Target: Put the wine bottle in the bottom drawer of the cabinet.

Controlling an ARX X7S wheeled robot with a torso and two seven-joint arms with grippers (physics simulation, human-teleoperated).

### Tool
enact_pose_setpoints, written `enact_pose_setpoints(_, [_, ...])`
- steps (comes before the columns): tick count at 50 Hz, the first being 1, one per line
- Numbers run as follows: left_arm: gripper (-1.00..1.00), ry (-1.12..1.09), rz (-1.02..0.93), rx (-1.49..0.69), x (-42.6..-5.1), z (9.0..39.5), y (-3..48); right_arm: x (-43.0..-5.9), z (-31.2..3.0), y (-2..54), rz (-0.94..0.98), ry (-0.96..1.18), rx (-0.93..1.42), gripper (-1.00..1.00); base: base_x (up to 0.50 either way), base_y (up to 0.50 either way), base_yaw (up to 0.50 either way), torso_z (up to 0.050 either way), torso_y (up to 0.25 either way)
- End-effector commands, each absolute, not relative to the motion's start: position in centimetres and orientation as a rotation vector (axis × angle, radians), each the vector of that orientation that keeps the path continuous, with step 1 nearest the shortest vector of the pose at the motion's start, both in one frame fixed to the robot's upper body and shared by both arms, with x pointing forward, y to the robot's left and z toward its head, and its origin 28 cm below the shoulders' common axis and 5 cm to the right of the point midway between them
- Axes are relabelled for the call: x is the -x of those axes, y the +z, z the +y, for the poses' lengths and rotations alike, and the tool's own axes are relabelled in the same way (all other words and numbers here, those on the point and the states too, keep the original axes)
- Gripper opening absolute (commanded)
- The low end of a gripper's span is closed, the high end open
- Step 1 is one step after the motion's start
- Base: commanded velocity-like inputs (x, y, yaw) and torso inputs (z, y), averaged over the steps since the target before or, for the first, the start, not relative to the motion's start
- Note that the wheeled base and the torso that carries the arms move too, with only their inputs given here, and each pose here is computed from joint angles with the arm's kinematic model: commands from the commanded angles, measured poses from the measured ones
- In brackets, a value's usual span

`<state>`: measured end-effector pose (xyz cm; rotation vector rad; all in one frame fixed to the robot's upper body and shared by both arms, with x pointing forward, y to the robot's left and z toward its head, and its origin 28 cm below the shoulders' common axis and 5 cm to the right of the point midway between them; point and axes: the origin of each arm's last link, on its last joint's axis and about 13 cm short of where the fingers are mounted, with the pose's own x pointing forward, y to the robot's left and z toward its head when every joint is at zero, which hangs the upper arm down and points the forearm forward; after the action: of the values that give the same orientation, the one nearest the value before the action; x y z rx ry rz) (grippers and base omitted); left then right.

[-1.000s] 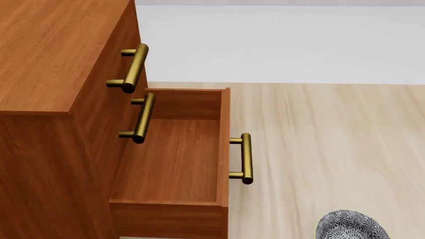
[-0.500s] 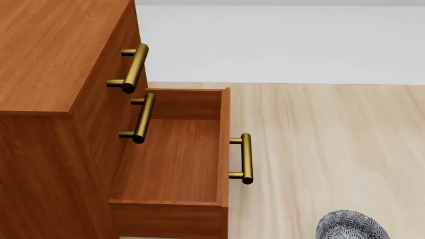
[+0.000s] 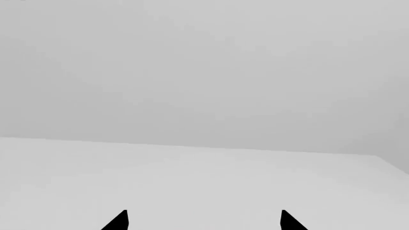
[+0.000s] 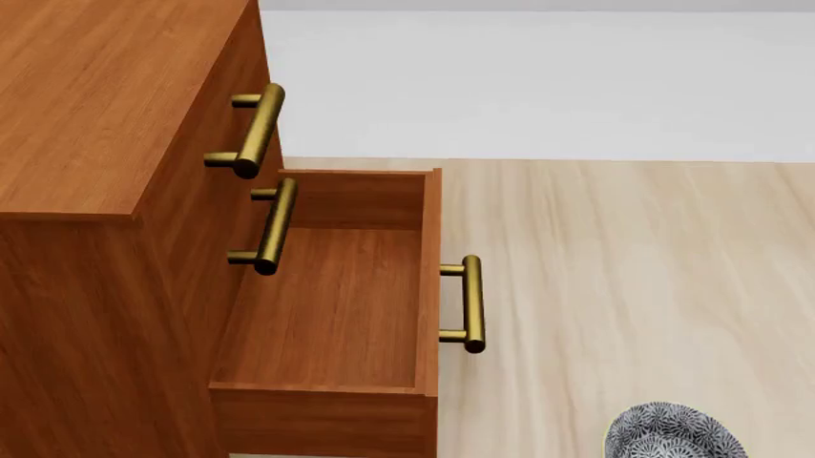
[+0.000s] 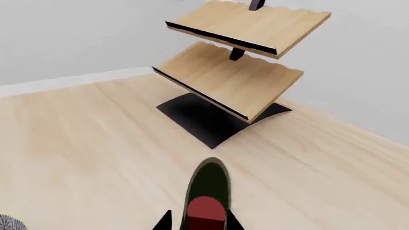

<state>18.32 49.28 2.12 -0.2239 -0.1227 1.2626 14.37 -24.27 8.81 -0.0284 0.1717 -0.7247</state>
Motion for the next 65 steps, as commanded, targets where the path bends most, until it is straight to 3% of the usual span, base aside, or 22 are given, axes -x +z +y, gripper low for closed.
enact_pose_setpoints(1, [1.00,1.263,-0.118,0.219,-18.4,49.3,2.1,-14.8,-23.5,12.0,0.098,-0.680,0.079,-1.00,0.00,0.00,0.00,0.000,0.000])
enact_pose_setpoints(31, [1.00,1.261,-0.111,0.208,-18.5,49.4,2.1,-16.7,-19.3,20.8,-0.062,-0.499,0.196,-1.00,0.00,0.00,0.00,0.000,0.000])
enact_pose_setpoints(65, [1.00,1.262,-0.099,0.198,-18.3,49.0,2.3,-20.6,-15.5,27.0,-0.094,-0.187,0.128,-1.00,0.00,0.00,0.00,0.000,0.001])
